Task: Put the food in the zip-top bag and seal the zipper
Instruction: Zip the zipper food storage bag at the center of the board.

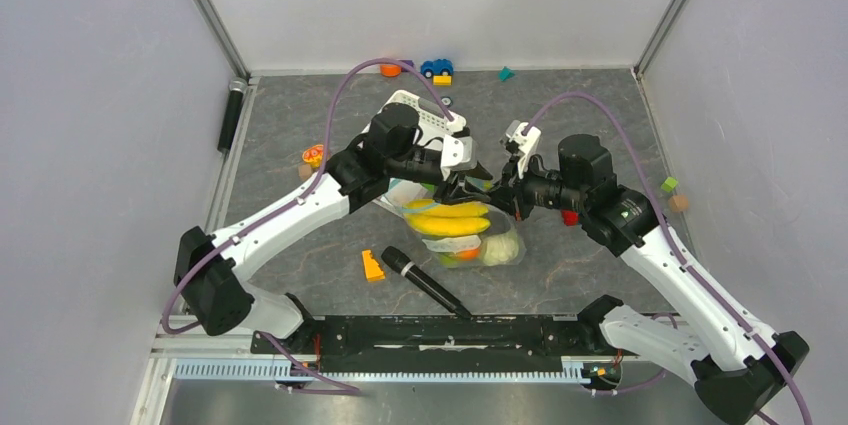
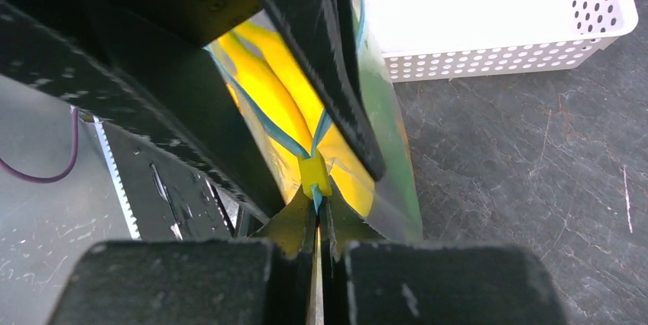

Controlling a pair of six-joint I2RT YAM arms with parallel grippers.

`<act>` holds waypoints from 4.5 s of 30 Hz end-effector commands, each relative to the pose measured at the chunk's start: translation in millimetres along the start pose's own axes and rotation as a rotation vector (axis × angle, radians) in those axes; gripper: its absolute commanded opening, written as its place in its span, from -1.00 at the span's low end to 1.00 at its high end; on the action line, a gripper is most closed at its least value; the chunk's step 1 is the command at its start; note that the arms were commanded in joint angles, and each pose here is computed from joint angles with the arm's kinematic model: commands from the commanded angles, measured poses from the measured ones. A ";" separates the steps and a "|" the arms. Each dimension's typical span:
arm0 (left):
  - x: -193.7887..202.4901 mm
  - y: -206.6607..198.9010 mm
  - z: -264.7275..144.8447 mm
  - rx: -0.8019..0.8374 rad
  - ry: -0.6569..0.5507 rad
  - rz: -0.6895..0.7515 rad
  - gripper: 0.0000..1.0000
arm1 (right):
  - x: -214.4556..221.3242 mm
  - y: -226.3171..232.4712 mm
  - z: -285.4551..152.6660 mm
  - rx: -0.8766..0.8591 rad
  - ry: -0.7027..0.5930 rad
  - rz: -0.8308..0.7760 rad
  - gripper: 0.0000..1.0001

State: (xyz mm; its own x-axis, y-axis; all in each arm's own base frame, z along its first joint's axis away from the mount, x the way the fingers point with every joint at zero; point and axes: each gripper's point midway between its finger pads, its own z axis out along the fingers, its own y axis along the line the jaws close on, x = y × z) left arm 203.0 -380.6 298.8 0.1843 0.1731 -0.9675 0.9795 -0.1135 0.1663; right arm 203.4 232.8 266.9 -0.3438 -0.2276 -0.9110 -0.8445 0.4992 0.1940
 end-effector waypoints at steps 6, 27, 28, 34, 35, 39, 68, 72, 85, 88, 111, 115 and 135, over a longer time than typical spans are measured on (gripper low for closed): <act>2.5 5.5 2.2 -0.004 0.036 0.069 -0.69 | -28.9 14.3 -12.0 -0.049 -0.104 -0.108 -1.00; 47.1 10.9 -21.8 -0.110 0.218 0.131 -0.96 | 49.9 -75.9 -47.7 0.518 0.037 -0.052 -1.00; 48.8 11.7 -24.1 -0.121 0.226 0.134 -0.96 | 54.6 -77.9 -49.7 0.533 0.046 -0.050 -1.00; 50.9 15.5 -33.7 -0.176 0.253 0.148 -0.96 | 68.3 -87.7 -56.1 0.608 0.078 -0.008 -1.00; 49.8 16.5 -35.9 -0.188 0.252 0.154 -0.96 | 71.0 -90.2 -57.5 0.625 0.085 -0.003 -1.00; 51.5 16.0 -45.3 -0.222 0.268 0.186 -0.96 | 73.9 -100.4 -73.6 0.734 0.068 0.035 -1.00; 35.3 19.1 -54.0 -0.298 0.208 0.199 -0.96 | 10.5 -59.9 -57.6 0.457 -0.203 -0.217 -0.01; 20.1 7.6 -50.8 -0.262 0.123 0.188 -0.96 | -24.4 -2.2 -47.6 0.148 -0.413 -0.429 0.95; 18.4 -3.7 -46.9 -0.195 0.111 0.176 -0.96 | -25.3 -1.1 4.9 -0.043 -0.256 -0.524 0.84; 17.8 -5.7 -47.1 -0.187 0.107 0.182 -0.96 | -14.6 -6.9 17.8 -0.068 -0.186 -0.512 0.17; 58.6 68.8 -92.1 -0.649 0.405 0.054 -0.96 | 66.2 -136.1 -50.6 0.812 0.077 -0.138 -1.00; 75.5 64.9 -112.3 -0.755 0.439 -0.002 -0.96 | 75.4 -146.5 -63.5 0.909 0.107 -0.118 -1.00; 70.2 61.7 -129.2 -0.932 0.299 -0.160 0.99 | 49.8 -110.1 -21.5 0.581 0.007 -0.254 -1.00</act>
State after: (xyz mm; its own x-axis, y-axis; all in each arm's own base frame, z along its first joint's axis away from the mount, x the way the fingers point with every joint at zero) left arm 276.9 -275.1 245.4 -0.0366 0.4741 -0.8797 0.7685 0.5760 0.2785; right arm 274.2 148.8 200.5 -0.2393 -0.3782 -0.8943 -0.5008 0.8371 -0.2200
